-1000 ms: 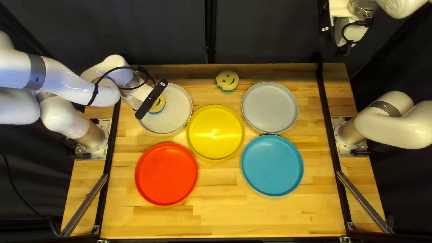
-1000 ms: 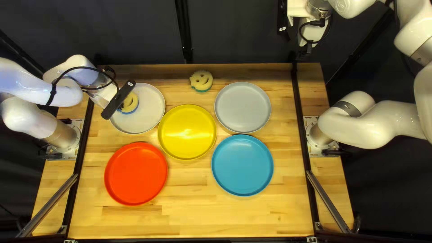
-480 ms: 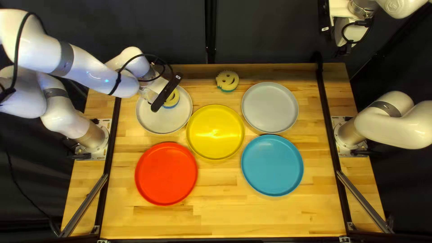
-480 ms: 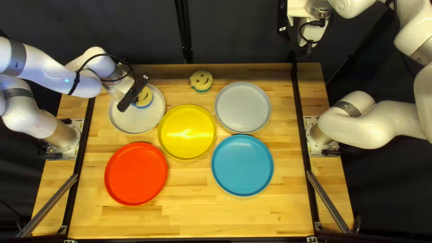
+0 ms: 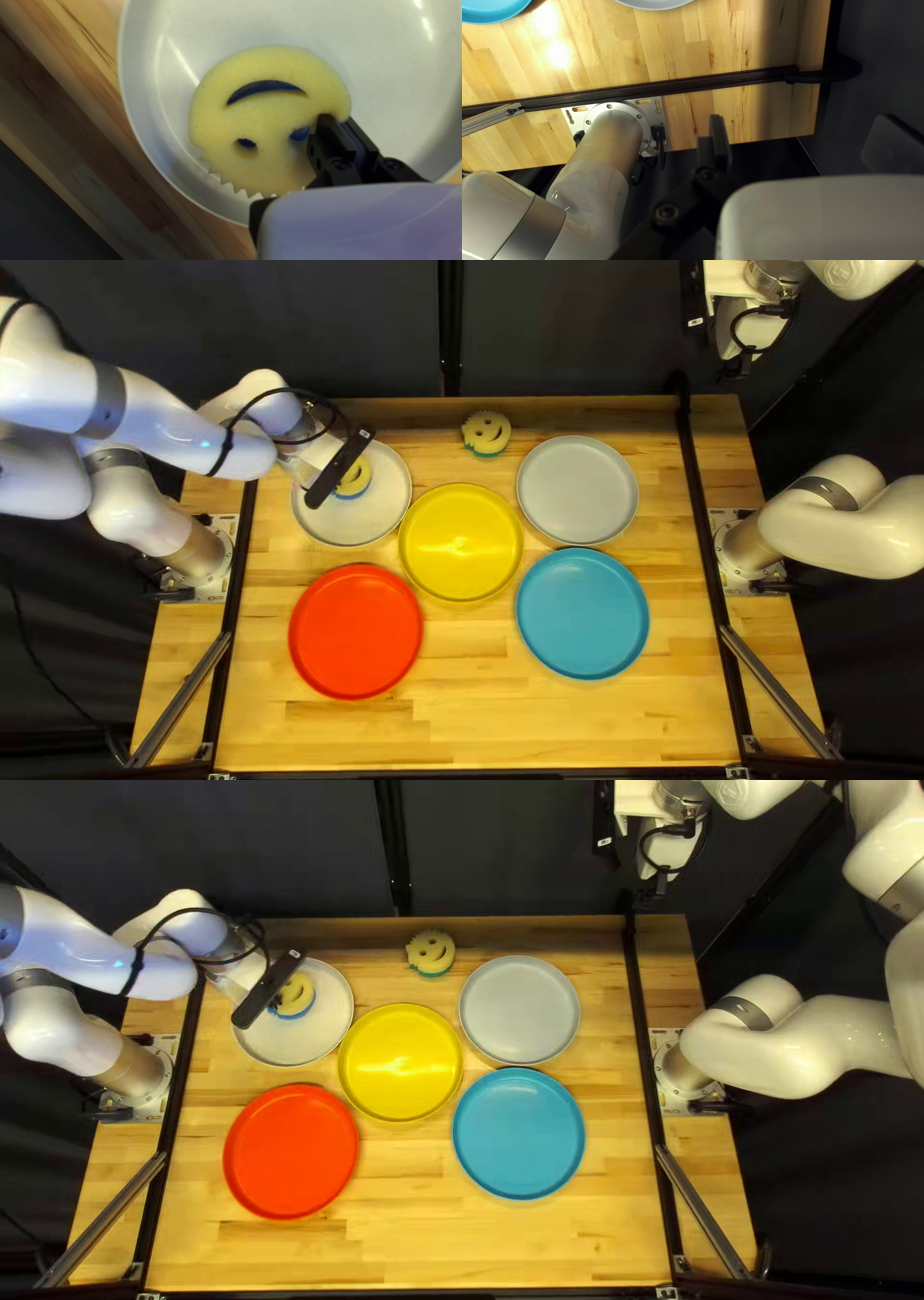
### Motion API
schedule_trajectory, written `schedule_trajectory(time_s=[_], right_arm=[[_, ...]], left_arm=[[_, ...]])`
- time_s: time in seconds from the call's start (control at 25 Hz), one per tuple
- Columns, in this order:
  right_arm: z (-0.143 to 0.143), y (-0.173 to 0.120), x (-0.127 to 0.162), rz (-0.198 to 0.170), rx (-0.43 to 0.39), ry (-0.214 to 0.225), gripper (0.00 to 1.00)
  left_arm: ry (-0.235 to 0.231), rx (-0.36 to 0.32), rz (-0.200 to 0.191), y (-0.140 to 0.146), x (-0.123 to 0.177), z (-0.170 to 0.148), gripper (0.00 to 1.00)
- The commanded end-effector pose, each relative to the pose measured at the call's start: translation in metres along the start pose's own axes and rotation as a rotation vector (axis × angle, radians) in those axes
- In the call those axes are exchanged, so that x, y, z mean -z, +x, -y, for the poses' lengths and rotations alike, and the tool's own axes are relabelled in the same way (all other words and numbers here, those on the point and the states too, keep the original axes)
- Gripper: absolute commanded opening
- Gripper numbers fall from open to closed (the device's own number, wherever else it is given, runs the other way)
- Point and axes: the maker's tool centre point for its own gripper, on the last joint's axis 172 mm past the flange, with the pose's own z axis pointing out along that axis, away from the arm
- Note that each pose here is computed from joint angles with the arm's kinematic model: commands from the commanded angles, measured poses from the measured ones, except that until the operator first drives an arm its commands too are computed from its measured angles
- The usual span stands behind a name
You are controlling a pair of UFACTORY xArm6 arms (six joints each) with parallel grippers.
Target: Pick up sponge and scrub the plate
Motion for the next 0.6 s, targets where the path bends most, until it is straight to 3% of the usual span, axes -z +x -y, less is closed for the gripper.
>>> schedule_trajectory(time_s=[0.04,0.6], right_arm=[[0.000,0.000,0.000,0.000,0.000,0.000,1.00],[0.000,0.000,0.000,0.000,0.000,0.000,1.00]], left_arm=[[-0.009,0.014,0.008,-0.007,-0.003,-0.010,0.00],[0.010,-0.037,-0.007,0.051,-0.012,0.036,0.00]])
